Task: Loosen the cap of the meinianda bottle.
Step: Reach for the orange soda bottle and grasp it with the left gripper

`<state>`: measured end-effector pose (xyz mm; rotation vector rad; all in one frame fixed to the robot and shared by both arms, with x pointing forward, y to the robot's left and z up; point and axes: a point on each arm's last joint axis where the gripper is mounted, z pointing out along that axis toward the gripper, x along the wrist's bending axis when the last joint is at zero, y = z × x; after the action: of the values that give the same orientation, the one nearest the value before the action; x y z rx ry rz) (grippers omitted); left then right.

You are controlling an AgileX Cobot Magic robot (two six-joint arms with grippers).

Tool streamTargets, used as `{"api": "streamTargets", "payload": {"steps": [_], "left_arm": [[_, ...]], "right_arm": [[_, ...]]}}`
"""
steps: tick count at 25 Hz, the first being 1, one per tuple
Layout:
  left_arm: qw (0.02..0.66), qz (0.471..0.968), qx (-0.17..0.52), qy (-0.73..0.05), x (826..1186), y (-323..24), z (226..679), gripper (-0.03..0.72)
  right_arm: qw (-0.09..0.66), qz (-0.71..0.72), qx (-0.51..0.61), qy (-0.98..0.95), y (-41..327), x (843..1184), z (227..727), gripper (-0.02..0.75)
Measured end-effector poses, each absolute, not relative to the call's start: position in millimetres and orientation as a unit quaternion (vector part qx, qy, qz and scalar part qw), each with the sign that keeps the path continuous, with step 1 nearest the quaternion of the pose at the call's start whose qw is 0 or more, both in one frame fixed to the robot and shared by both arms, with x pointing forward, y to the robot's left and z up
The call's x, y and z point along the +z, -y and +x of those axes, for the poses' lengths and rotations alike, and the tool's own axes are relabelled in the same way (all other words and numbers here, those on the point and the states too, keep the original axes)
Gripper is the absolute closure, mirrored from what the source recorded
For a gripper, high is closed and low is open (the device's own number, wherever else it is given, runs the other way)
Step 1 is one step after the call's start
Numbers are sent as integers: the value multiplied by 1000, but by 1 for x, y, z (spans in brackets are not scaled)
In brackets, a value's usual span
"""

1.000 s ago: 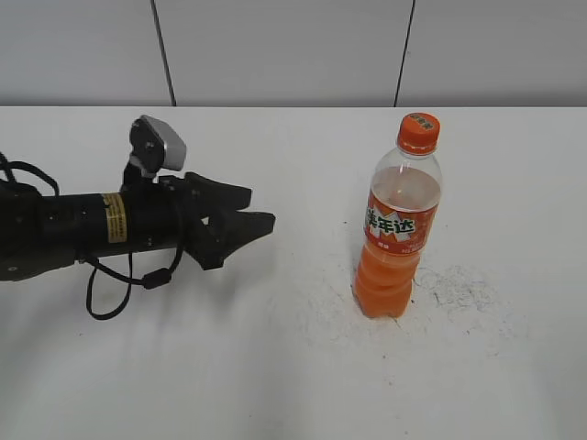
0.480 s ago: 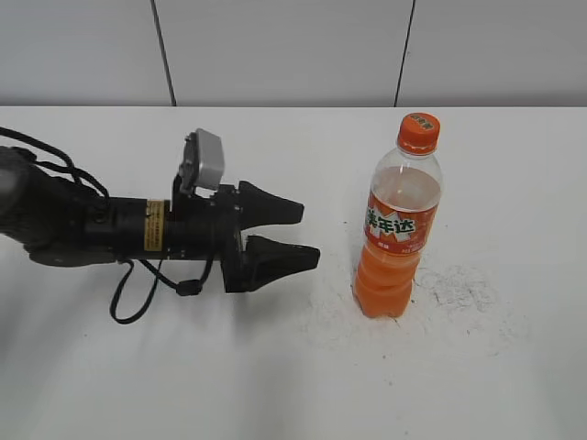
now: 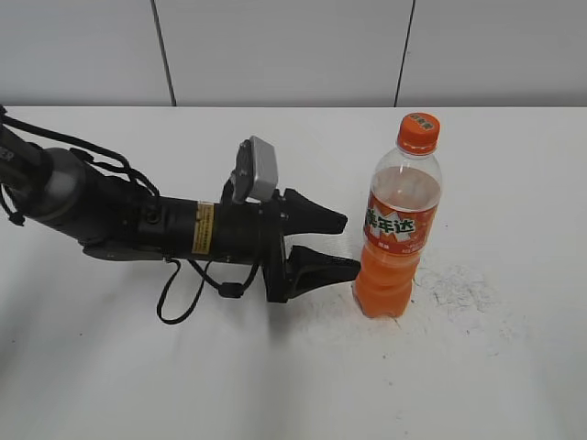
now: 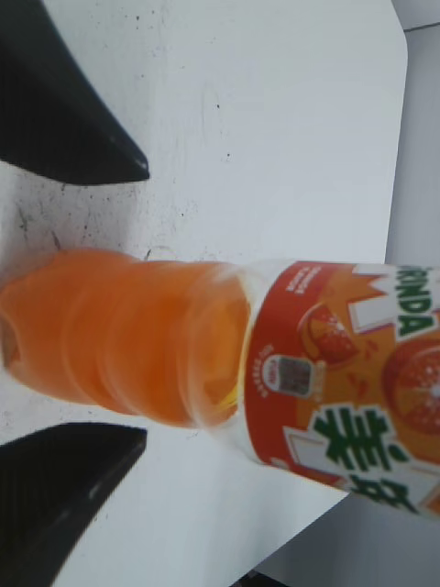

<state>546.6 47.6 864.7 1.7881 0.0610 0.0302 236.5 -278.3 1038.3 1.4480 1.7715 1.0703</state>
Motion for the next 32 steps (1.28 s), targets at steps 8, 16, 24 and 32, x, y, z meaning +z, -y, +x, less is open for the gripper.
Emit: {"api": "streamTargets", "payload": {"steps": [8,16,24,32], "left_arm": [[624,781,13,-27,864,-46,546,111],[642,767,4,-18,868,-45,543,20],[648,762,0,-7,870,-38,542,7],[649,760,-35,2,855,-23,539,7]], "right_arm": [[303,546,404,-668,278,1038,237,213],[303,546,404,-668,278,1038,237,213],[303,546,404,-668,278,1038,237,213],[303,546,404,-668,278,1038,237,213]]}}
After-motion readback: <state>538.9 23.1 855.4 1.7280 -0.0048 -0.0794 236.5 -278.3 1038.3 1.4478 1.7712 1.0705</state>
